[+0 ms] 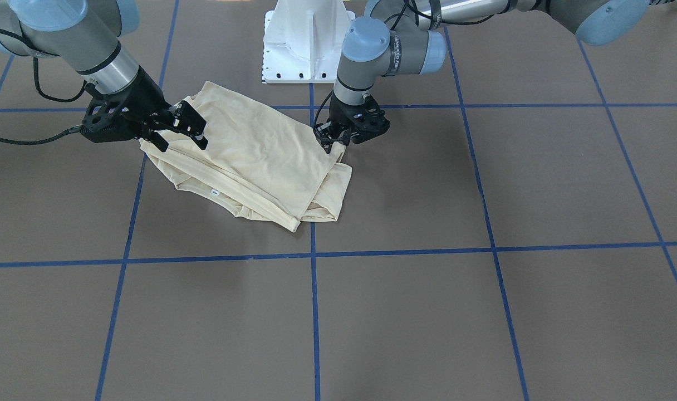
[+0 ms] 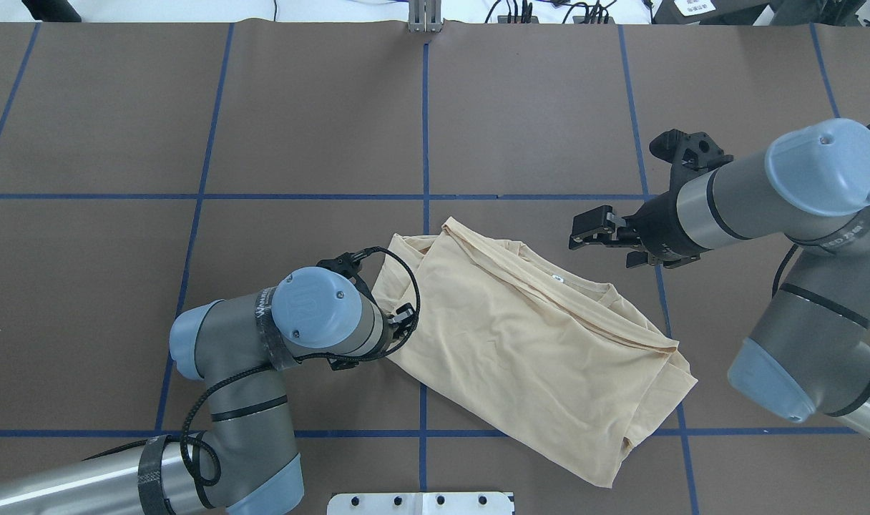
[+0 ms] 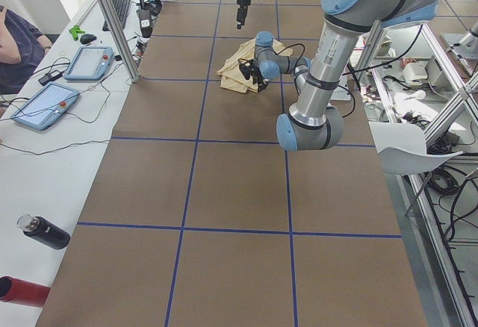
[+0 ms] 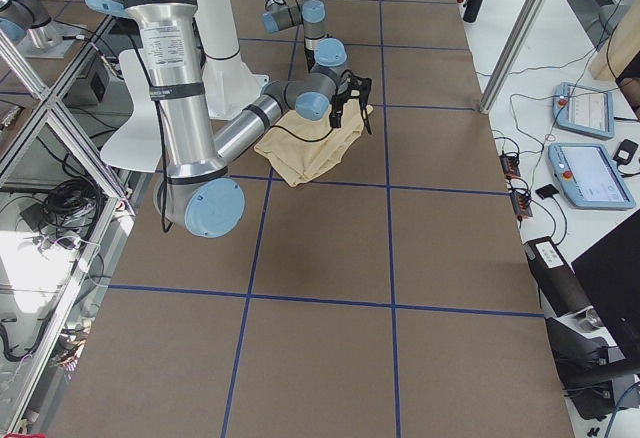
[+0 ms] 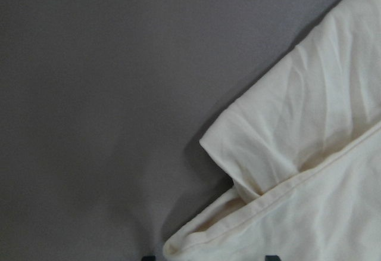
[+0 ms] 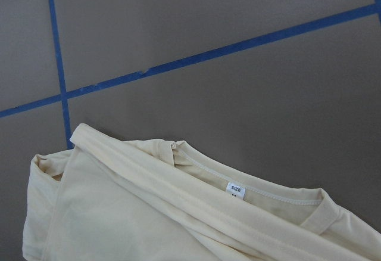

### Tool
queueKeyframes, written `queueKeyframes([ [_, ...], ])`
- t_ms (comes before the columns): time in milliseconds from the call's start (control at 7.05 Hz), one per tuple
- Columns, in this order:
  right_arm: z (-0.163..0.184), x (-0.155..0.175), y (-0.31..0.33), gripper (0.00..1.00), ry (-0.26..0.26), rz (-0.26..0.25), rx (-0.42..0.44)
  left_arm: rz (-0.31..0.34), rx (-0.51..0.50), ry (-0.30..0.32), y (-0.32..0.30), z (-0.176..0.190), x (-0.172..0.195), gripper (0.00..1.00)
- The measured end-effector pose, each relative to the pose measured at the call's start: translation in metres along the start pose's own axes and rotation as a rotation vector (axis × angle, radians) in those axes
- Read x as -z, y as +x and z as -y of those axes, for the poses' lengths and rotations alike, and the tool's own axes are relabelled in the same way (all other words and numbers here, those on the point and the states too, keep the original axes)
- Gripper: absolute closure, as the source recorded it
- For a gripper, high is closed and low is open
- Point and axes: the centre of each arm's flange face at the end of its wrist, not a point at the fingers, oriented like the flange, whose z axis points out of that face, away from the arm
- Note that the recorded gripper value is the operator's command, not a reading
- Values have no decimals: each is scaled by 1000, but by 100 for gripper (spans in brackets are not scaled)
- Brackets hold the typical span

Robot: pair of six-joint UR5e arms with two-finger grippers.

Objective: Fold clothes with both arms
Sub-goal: 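Grasp the shirt corner with the left gripper and rotate it upright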

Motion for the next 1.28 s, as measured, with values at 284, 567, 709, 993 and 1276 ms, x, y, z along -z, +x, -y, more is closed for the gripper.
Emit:
queueKeyframes([
  [284, 1, 0, 1, 0, 0, -2, -2, 1, 1, 1, 0, 1, 0, 100],
  [567, 1, -1, 1, 0, -1, -2, -2, 2, 7, 9, 2, 5, 3, 100],
  [709, 1, -1, 2, 0, -2, -3, -3, -5, 18, 23, 5, 17, 9, 100],
  [993, 1, -2, 3, 0, -2, -7, -5, -34, 52, 75, 17, 60, 28, 100],
  [1276, 1, -3, 4, 0, -3, -10, -7, -42, 81, 164, 44, 115, 32, 100],
])
